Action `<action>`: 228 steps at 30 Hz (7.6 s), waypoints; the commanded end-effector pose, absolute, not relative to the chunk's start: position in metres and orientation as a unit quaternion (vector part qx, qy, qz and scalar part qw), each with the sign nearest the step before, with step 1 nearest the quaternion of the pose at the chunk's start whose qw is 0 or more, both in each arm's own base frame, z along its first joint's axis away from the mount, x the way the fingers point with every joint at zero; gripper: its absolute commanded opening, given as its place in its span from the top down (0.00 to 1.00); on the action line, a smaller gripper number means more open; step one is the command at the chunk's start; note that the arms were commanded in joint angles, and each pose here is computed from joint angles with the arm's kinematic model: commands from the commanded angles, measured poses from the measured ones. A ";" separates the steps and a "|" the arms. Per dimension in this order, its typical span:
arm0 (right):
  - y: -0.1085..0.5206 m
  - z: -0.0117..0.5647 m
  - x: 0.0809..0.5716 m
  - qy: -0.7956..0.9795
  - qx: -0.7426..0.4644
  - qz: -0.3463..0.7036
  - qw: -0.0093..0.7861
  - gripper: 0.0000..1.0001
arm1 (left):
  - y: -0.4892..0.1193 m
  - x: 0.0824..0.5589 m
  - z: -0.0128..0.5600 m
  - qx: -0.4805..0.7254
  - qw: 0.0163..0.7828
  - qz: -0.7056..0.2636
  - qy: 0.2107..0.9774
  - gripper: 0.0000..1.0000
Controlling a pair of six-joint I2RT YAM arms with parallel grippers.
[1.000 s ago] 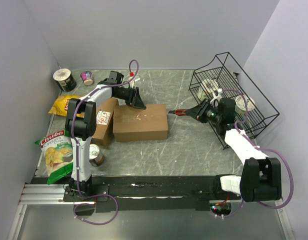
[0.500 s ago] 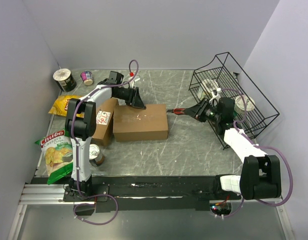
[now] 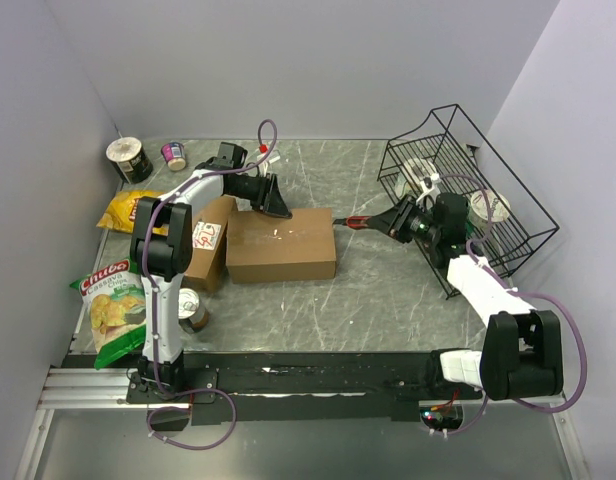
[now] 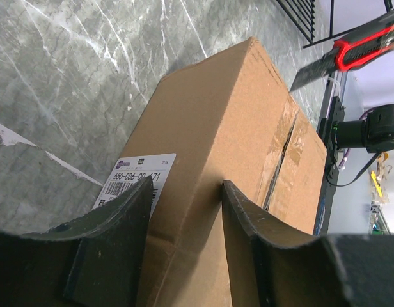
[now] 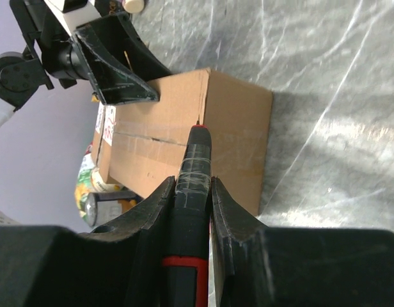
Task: Unpack the express box
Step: Cut the express box at the center of the board.
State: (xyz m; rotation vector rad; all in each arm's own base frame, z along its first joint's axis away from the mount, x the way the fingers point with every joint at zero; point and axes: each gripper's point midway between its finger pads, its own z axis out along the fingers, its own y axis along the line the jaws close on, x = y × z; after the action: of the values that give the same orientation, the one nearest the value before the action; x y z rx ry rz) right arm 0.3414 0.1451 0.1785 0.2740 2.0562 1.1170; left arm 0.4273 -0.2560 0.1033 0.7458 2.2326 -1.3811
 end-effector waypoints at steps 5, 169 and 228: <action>0.144 0.217 0.355 0.782 0.057 0.430 0.448 1.00 | -0.235 0.429 0.063 0.245 0.188 -0.431 0.848 0.51; 0.170 0.209 0.313 0.832 0.019 0.437 0.340 1.00 | -0.205 0.464 0.011 0.194 0.191 -0.310 0.911 0.99; 0.154 0.209 0.360 0.822 0.026 0.388 0.416 1.00 | -0.222 0.440 0.022 0.232 0.176 -0.340 0.894 0.99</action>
State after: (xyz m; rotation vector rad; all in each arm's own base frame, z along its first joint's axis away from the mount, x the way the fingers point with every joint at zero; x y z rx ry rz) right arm 0.3556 0.1570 0.1899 0.1071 2.1314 1.0166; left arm 0.4325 -0.2564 0.0994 0.6806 2.3182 -1.3315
